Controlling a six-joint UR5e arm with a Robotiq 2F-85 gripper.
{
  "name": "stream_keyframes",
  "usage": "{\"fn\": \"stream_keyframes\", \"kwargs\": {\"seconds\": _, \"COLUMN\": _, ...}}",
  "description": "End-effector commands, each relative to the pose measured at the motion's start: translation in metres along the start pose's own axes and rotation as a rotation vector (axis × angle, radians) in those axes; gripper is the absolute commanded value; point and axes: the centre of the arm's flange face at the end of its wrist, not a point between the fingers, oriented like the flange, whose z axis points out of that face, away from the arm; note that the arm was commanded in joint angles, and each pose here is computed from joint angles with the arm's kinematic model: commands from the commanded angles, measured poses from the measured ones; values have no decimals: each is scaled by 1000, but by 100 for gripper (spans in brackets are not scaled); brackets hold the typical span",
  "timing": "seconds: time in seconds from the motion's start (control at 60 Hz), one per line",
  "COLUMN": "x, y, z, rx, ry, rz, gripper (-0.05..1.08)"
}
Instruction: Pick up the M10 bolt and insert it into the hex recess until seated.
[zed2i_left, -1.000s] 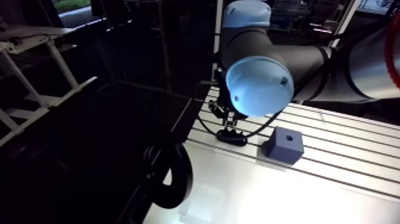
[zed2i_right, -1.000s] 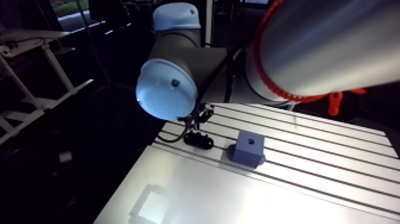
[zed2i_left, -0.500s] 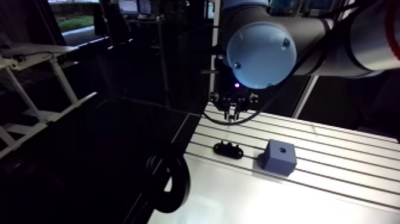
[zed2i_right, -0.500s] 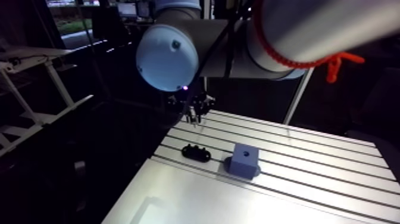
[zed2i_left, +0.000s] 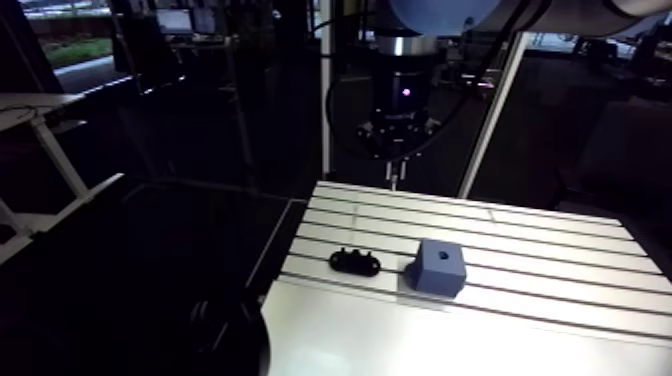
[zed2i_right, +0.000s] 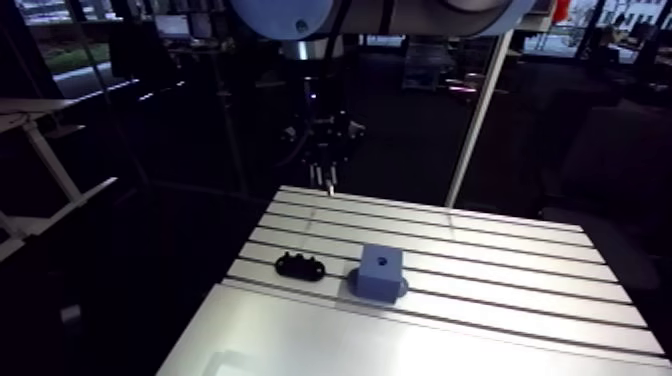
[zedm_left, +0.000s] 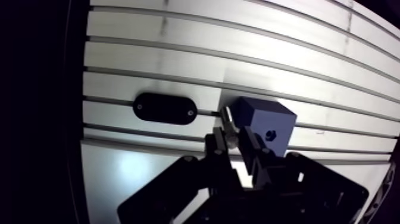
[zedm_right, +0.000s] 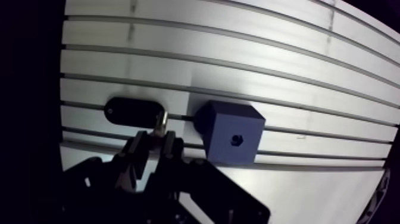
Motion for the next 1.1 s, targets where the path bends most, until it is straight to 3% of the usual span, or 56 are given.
{"fn": "stream_keyframes", "kwargs": {"seconds": 0.017, "x": 9, "y": 56, "z": -38, "rx": 8, "ry": -108, "rz": -42, "gripper": 107}}
{"fn": "stream_keyframes", "kwargs": {"seconds": 0.183, "x": 7, "y": 56, "z": -53, "rx": 16, "ry": -132, "rz": -75, "gripper": 106}}
{"fn": "stream_keyframes", "kwargs": {"seconds": 0.433, "x": 5, "y": 68, "z": -63, "rx": 16, "ry": -129, "rz": -165, "gripper": 106}}
{"fn": "stream_keyframes", "kwargs": {"seconds": 0.533, "x": 2, "y": 79, "z": -64, "rx": 26, "ry": -175, "rz": -173, "gripper": 107}}
{"fn": "stream_keyframes", "kwargs": {"seconds": 0.667, "x": 1, "y": 77, "z": -62, "rx": 35, "ry": -180, "rz": -175, "gripper": 107}}
{"fn": "stream_keyframes", "kwargs": {"seconds": 0.85, "x": 3, "y": 77, "z": -70, "rx": 27, "ry": -175, "rz": -181, "gripper": 108}}
{"fn": "stream_keyframes", "kwargs": {"seconds": 0.917, "x": 1, "y": 76, "z": -67, "rx": 27, "ry": -204, "rz": -187, "gripper": 108}}
{"fn": "stream_keyframes", "kwargs": {"seconds": 1.1, "x": 1, "y": 76, "z": -64, "rx": 29, "ry": -218, "rz": -188, "gripper": 108}}
